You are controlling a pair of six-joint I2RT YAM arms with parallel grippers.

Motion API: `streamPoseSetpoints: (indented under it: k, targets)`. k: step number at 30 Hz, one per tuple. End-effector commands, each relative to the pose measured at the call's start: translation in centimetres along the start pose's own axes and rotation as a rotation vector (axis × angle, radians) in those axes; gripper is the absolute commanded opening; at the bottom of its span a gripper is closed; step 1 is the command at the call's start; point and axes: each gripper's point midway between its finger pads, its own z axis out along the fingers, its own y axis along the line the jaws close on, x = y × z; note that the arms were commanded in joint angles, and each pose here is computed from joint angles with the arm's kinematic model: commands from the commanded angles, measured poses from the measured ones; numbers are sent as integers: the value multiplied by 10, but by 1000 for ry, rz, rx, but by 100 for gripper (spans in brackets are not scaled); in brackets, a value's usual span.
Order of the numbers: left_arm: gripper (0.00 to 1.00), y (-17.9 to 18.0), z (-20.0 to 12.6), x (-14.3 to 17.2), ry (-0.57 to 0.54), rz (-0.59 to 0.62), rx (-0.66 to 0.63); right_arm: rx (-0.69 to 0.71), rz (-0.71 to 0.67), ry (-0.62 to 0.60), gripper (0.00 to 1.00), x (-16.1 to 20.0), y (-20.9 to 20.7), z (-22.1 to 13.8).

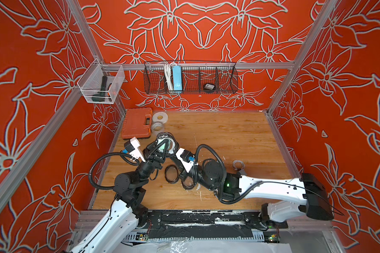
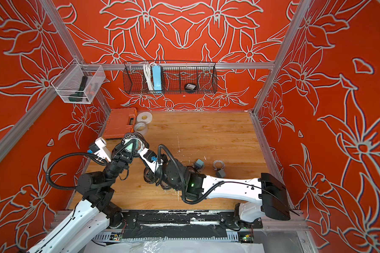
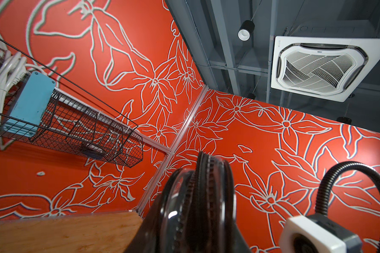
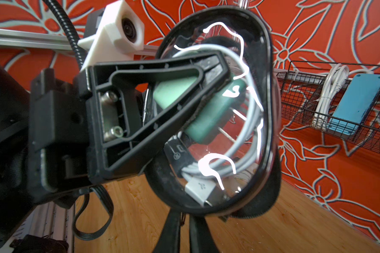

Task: Pack away charging kits
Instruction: Zip the zipper on the storage bag.

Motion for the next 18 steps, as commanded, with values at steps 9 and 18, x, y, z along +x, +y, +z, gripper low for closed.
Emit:
streamPoseSetpoints:
  k: [9, 18]
  targets:
    - [0, -17, 0, -7, -19, -2, 72, -14, 35, -14, 0, -10, -3, 3]
    - [0, -2, -2, -9, -49, -22, 1, 121, 1, 23, 0, 11, -30, -10]
